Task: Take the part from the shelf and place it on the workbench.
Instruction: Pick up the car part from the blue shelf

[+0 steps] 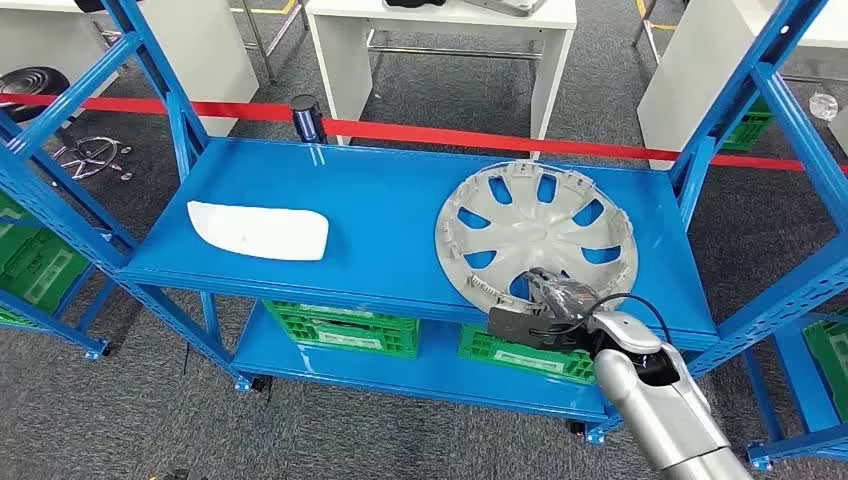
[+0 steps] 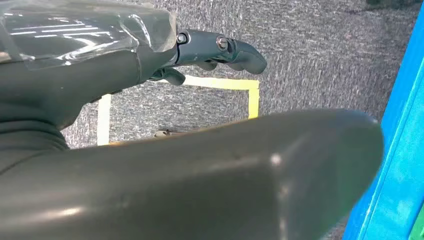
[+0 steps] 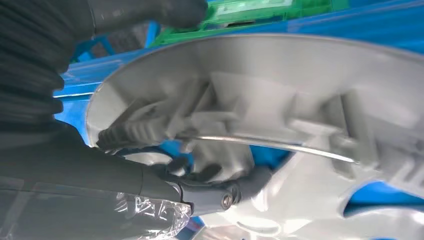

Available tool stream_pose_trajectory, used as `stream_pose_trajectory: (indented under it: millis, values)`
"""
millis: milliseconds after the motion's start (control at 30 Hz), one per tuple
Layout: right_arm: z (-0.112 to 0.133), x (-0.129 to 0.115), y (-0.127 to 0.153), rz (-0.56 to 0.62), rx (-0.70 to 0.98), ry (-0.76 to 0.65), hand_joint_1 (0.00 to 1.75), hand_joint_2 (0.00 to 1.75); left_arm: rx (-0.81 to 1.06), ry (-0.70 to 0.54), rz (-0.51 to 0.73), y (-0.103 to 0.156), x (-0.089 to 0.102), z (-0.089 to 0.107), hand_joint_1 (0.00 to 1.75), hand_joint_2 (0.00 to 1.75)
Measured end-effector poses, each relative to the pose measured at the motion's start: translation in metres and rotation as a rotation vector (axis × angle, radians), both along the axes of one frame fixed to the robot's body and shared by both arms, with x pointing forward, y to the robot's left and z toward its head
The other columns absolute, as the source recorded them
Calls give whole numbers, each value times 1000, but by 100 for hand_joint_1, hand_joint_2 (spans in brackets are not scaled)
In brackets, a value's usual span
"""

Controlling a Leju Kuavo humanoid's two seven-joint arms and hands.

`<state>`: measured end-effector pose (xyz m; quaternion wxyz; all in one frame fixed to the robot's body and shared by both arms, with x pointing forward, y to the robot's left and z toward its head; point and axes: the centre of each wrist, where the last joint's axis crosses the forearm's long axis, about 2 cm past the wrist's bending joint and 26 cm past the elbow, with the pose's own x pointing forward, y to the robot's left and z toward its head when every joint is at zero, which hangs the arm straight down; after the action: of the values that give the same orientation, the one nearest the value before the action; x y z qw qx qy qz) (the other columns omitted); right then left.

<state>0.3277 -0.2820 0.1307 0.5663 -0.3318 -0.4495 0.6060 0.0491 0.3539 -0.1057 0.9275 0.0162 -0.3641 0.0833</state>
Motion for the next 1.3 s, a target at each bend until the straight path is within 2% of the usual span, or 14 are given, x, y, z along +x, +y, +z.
stream_pose_trajectory:
  millis: [67, 100, 200, 233, 433, 867, 1000, 1300]
  values:
    - [0, -1, 0, -1, -1, -1, 59, 175, 1, -1, 0, 0, 0, 0, 0, 0]
    - [-1, -1, 0, -1, -2, -2, 79, 175, 1, -1, -1, 0, 1, 0, 0, 0]
    - [-1, -2, 0, -3, -5, -5, 164, 175, 1, 0, -2, -1, 1, 0, 0, 0]
    - [-1, -2, -1, -3, -9, -8, 171, 175, 1, 0, -2, -1, 1, 0, 0, 0]
    - [2, -1, -1, 9, -66, -45, 141, 175, 5, -7, -2, 0, 4, 1, 0, 0]
    - [0, -5, 2, 21, -60, -67, 145, 175, 9, -16, -2, -4, 7, 0, 0, 0]
    - [3, -5, 5, 32, -48, -80, 143, 175, 18, -50, -2, -3, 7, 1, 0, 0]
    - [8, -17, 13, 22, -7, -160, 150, 175, 81, -113, 4, 0, 17, 2, 0, 0]
